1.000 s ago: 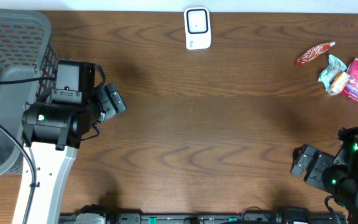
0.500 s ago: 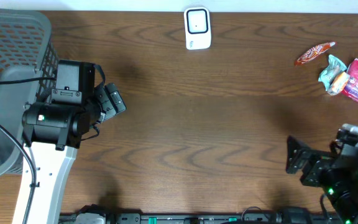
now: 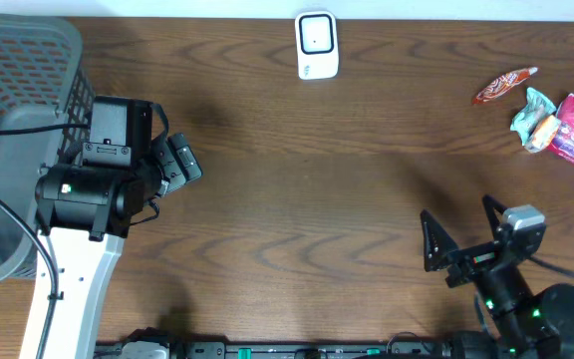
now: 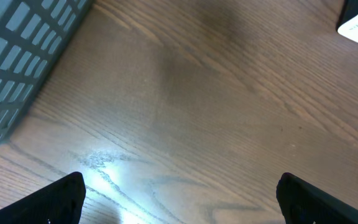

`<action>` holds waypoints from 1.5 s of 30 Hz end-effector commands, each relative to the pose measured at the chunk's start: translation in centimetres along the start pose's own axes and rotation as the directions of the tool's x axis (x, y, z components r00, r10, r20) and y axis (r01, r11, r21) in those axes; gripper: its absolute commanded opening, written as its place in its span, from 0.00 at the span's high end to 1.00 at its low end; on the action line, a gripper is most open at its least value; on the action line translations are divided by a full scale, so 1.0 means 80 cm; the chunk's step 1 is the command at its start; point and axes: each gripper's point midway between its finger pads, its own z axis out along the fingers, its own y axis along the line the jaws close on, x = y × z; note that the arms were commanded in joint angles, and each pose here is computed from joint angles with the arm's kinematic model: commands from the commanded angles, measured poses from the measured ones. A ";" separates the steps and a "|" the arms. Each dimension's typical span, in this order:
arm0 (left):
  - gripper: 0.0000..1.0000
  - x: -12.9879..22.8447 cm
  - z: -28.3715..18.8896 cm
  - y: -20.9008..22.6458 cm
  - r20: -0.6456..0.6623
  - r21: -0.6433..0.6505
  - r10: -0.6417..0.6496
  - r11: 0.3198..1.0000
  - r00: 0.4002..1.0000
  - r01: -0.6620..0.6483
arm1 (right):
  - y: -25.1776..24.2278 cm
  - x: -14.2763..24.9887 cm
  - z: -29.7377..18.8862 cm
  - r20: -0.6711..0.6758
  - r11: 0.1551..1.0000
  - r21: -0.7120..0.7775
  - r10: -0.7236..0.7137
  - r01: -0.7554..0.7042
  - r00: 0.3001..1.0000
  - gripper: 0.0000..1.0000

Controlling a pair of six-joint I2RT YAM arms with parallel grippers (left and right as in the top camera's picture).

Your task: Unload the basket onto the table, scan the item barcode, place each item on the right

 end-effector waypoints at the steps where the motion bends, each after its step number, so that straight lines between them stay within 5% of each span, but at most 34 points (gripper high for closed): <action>1: 0.02 -0.006 -0.005 0.002 0.021 -0.004 -0.010 1.000 1.000 0.010 | 0.008 0.025 0.007 0.026 0.997 -0.072 -0.021 0.022 0.999 0.01; 23: 0.02 -0.006 -0.005 0.002 0.021 -0.004 -0.010 1.000 1.000 0.010 | -0.025 0.073 0.043 0.252 0.994 -0.040 -0.086 0.099 0.964 0.01; 34: 0.02 -0.006 -0.005 0.002 0.021 -0.005 -0.010 1.000 1.000 0.010 | -0.065 0.085 0.048 0.261 0.993 0.113 -0.060 0.031 0.964 0.01; 45: 0.02 -0.006 -0.005 0.002 0.021 -0.004 -0.010 1.000 1.000 0.010 | -0.097 0.130 0.051 0.114 0.971 0.239 -0.052 0.023 0.992 0.01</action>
